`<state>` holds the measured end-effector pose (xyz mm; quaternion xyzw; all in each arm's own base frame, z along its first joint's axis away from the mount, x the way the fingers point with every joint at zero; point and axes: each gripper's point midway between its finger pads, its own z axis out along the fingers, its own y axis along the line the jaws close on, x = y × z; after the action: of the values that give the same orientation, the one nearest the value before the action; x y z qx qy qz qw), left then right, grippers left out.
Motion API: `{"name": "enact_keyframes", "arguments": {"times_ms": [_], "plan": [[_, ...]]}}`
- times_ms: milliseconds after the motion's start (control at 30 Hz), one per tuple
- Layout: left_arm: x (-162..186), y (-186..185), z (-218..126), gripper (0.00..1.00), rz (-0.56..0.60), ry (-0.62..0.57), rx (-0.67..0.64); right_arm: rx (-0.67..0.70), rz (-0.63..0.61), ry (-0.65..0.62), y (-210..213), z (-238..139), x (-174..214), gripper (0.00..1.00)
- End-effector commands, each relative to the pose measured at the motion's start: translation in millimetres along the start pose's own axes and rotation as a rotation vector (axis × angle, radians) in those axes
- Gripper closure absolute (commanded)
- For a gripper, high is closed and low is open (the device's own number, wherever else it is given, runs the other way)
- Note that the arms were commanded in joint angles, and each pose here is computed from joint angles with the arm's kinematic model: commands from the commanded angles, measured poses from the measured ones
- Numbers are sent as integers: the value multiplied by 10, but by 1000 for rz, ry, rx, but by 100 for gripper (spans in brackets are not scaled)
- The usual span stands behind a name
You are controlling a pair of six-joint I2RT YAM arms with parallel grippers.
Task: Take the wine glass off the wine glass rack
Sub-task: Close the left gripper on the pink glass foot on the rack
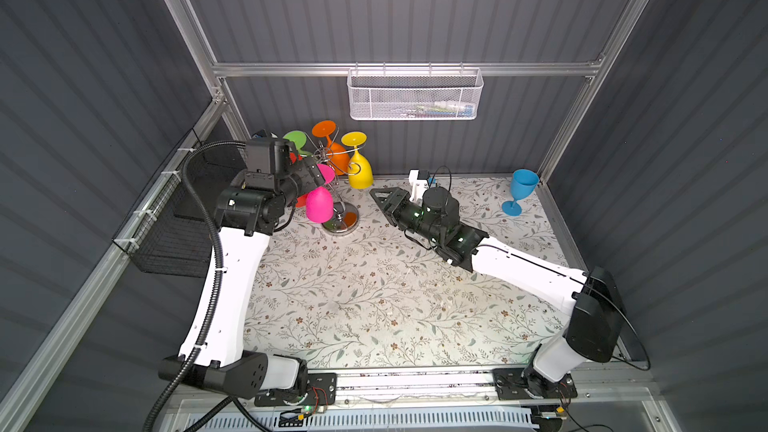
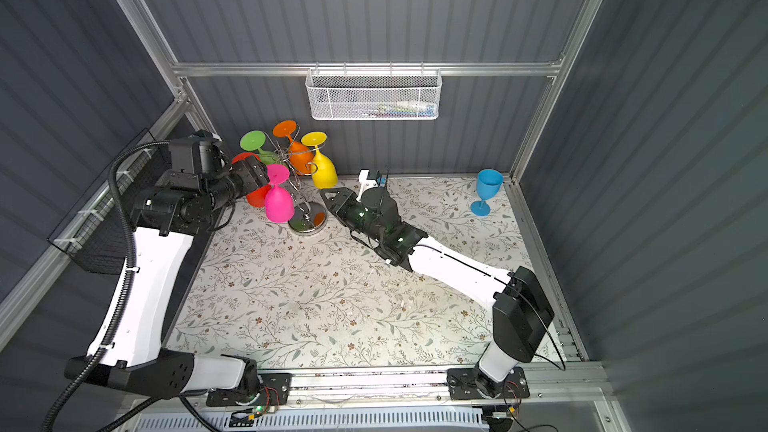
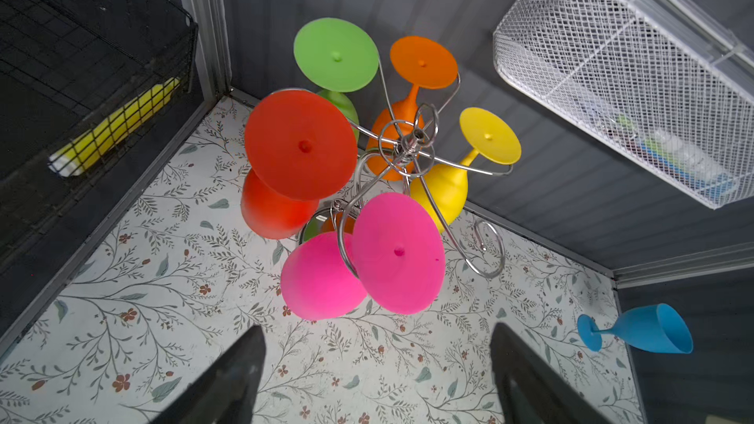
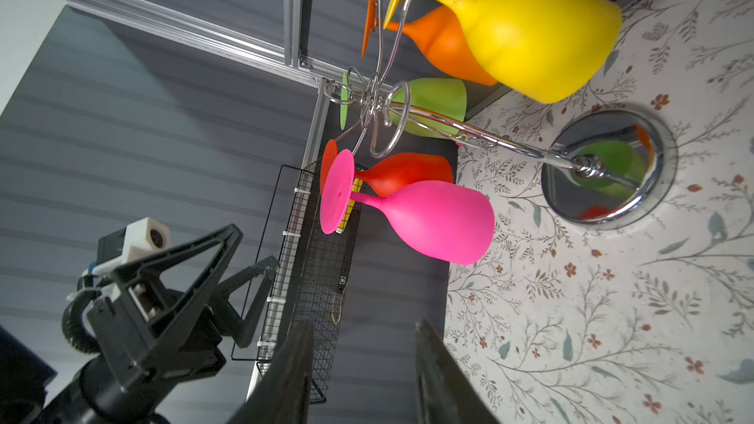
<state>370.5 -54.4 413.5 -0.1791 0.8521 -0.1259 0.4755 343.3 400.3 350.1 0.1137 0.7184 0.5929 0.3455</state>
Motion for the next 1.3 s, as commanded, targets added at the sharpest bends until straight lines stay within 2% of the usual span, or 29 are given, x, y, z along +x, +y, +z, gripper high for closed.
{"name": "enact_keyframes", "arguments": {"times_ms": [0,267,467,1067,1267], "plan": [[60,-79,87,16,-60,74,45,20,-136,36,-84,-59,95,58],[61,-232,304,19,-140,126,99,43,-341,47,-126,-116,128,59],[50,-259,439,20,-179,140,93,25,-417,41,-64,-162,158,59],[32,-163,575,21,-304,123,62,-8,-463,-3,-7,-350,125,58],[40,-161,603,27,-387,131,92,-19,-443,-1,-19,-361,143,58]]}}
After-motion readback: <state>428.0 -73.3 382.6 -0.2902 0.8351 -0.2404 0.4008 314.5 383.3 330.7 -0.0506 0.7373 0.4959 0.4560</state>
